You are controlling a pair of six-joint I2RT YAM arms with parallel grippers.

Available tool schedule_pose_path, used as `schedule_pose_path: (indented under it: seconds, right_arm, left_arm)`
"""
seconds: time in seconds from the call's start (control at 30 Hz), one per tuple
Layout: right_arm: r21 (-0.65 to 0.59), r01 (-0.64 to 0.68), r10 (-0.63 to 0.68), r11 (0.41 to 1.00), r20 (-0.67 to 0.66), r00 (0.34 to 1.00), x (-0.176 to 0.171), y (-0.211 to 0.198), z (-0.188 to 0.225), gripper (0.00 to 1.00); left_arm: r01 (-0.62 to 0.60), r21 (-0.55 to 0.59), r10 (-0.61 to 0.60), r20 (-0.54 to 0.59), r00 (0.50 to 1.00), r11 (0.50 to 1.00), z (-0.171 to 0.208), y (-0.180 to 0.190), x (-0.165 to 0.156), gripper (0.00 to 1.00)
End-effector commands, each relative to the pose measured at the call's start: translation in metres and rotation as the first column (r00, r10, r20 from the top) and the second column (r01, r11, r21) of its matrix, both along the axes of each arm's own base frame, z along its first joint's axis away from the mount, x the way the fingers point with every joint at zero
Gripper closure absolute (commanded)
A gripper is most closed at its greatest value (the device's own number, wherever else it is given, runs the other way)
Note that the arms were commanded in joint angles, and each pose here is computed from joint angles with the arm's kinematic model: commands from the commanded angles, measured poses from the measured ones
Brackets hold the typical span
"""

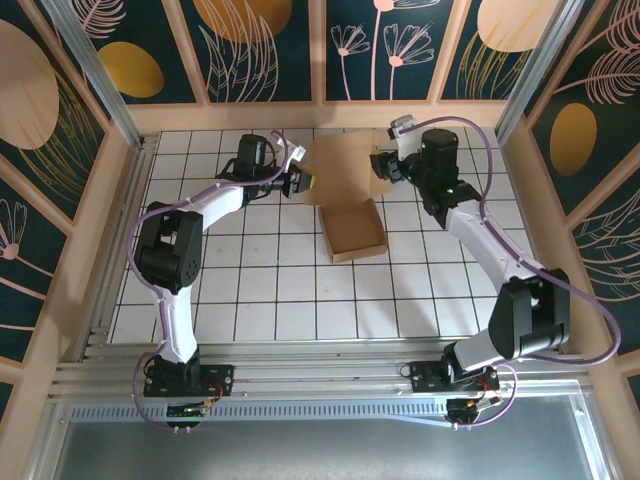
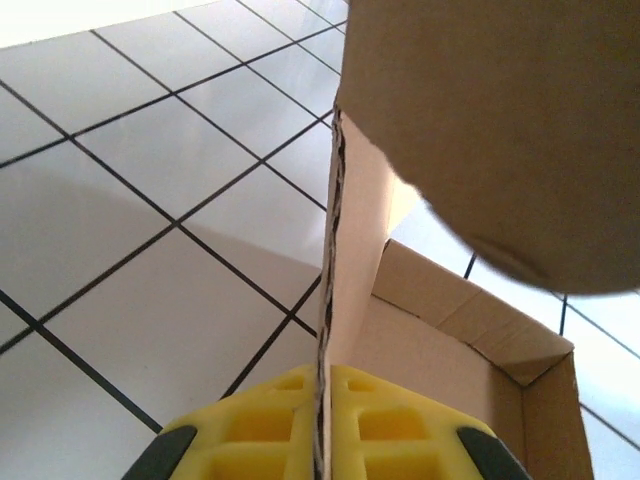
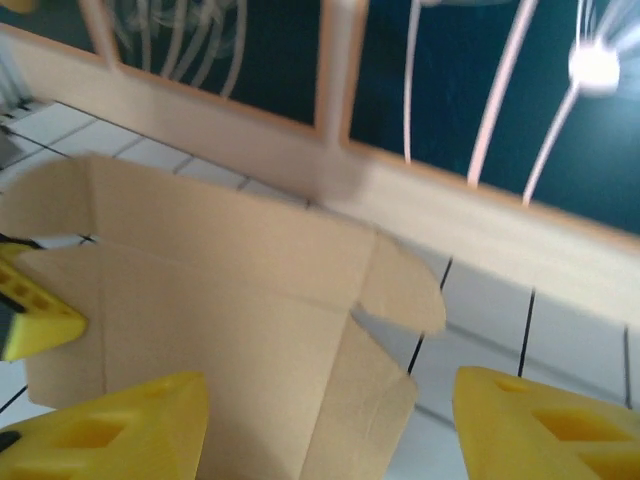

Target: Fold the paper box

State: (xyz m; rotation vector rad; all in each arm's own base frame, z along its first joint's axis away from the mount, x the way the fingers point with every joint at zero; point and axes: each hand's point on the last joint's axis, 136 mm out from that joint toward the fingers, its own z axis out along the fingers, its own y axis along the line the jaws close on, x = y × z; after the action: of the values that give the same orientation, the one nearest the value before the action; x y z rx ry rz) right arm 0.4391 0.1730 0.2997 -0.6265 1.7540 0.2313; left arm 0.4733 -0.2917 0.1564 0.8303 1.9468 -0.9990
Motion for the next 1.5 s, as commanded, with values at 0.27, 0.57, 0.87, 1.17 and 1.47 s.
schedule_pose_path:
  seconds: [0.27, 0.57, 0.87, 1.17, 1.47]
  right_arm:
    - [-0.729, -0.277, 0.474, 0.626, 0.074, 0.878, -0.001, 0.034, -0.033, 0.4]
    - [-0.722, -0.397, 0.524, 0.567, -0.056, 0.85, 0.001, 0.049, -0.054, 0.49]
    - [-0.721, -0.343, 0.494, 0.602, -0.001, 0.869, -0.015, 0.052, -0.053, 0.83]
    - [-0.728, -0.336, 0.504, 0.597, 0.015, 0.864, -0.039, 0.058, -0.049, 0.88]
    - [-0.697, -0.367, 0.526, 0.616, 0.018, 0.85, -0.068, 0.069, -0.049, 0.9]
  left_arm:
    - [0.132, 0.132, -0.174, 0.388, 0.905, 0.982, 0.02, -0.015, -0.023, 0.91]
    - [0.138, 0.195, -0.213, 0.45, 0.867, 0.971, 0.019, -0.016, -0.031, 0.91]
    - [0.096, 0.083, -0.125, 0.513, 0.849, 0.992, 0.055, -0.011, -0.053, 0.44]
    - [-0.271, -0.35, 0.361, 0.223, 0.906, 0.897, 0.115, 0.055, -0.106, 0.43]
    - [-0.727, -0.063, 0.701, -0.215, 0.679, 0.684, 0.044, 0.109, -0.072, 0.48]
